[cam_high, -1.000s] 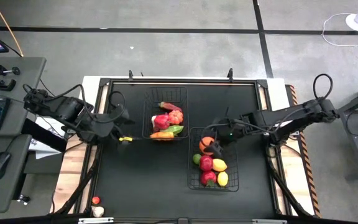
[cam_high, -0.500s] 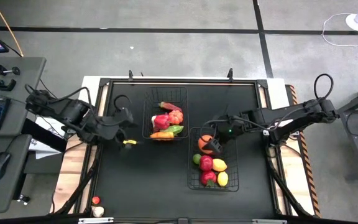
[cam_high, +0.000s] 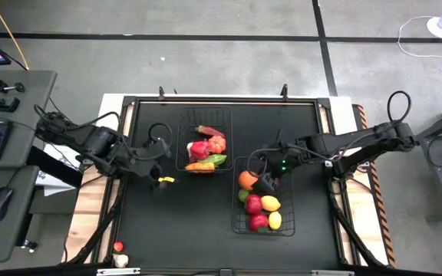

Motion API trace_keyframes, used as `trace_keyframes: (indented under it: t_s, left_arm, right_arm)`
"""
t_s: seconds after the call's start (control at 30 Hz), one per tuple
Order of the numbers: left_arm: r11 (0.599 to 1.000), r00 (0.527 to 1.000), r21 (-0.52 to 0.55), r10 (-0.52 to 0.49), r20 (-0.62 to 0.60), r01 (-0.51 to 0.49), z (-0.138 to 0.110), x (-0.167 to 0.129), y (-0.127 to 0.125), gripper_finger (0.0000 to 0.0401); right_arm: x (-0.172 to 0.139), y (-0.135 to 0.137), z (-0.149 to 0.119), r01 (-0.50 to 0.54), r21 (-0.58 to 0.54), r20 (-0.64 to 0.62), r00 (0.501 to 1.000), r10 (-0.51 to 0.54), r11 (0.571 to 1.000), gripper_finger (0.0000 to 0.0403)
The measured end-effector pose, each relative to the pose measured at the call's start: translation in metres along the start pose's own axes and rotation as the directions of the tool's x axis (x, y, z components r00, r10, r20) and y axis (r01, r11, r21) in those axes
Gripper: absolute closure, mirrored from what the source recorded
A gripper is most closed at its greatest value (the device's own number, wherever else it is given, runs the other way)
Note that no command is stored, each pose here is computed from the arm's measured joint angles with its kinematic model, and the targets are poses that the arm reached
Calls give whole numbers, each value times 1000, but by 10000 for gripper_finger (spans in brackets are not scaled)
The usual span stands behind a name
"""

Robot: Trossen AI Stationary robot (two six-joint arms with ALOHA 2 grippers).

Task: Sort produce into baskets
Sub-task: Put the red tomato into the bottom black wire basket

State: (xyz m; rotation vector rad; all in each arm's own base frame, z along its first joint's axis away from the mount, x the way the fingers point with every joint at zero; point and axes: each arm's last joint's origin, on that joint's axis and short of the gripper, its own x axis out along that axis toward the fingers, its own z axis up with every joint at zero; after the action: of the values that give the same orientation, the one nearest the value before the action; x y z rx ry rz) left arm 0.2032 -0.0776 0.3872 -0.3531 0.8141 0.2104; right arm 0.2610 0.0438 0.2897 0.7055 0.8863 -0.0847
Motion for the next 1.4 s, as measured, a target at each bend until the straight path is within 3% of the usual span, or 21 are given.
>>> trace_keyframes:
  t_s: [0.13, 0.23, 0.3, 0.4, 0.53, 0.67, 0.77, 0.87, 0.97, 1.1, 1.3, 1.4]
  left_arm:
    - [994, 998, -108, -3, -57, -3, -4, -2, 3, 11]
    - [984, 966, -166, 16, -259, -60, -18, 6, 1, 11]
    - [984, 912, -126, 63, -405, -124, -34, 14, -8, 11]
    - [987, 827, 21, 147, -542, -162, -58, 27, -30, 11]
    - [980, 742, 185, 175, -647, -69, -88, 55, -67, 11]
    - [963, 645, 260, 158, -747, 65, -115, 77, -93, 11]
    - [959, 603, 245, 112, -790, 143, -128, 91, -107, 11]
    - [960, 551, 128, -33, -834, 250, -138, 103, -117, 11]
    - [966, 464, 33, -93, -881, 256, -161, 114, -115, 11]
    - [986, 351, 59, 1, -936, 154, -194, 116, -96, 11]
    - [995, 227, 46, 26, -974, 87, -221, 125, -75, 11]
    - [999, 207, 53, 50, -977, 7, -227, 127, -67, 11]
  right_arm:
    - [-2, 0, 1, -9, -48, 8, 1000, 9, 999, 38]
    - [-2, 0, 1, 9, -65, 22, 1000, -8, 998, 37]
    - [-2, -2, 3, 57, -64, 66, 996, -53, 996, 36]
    - [-2, -4, 4, 124, -62, 126, 985, -115, 990, 36]
    - [-3, -5, 6, 181, -49, 179, 969, -170, 982, 36]
    - [-3, -5, 6, 187, -36, 186, 966, -177, 982, 36]
    - [-3, -5, 6, 187, -36, 186, 967, -177, 982, 36]
    - [-3, -5, 6, 185, -36, 183, 967, -176, 982, 36]
    - [-3, -5, 6, 187, -45, 182, 967, -176, 981, 36]
    - [-2, -6, 6, 194, -64, 179, 967, -180, 979, 36]
    - [1, -7, 6, 221, -76, 185, 961, -204, 972, 36]
    - [1, -7, 6, 221, -76, 185, 961, -204, 972, 36]
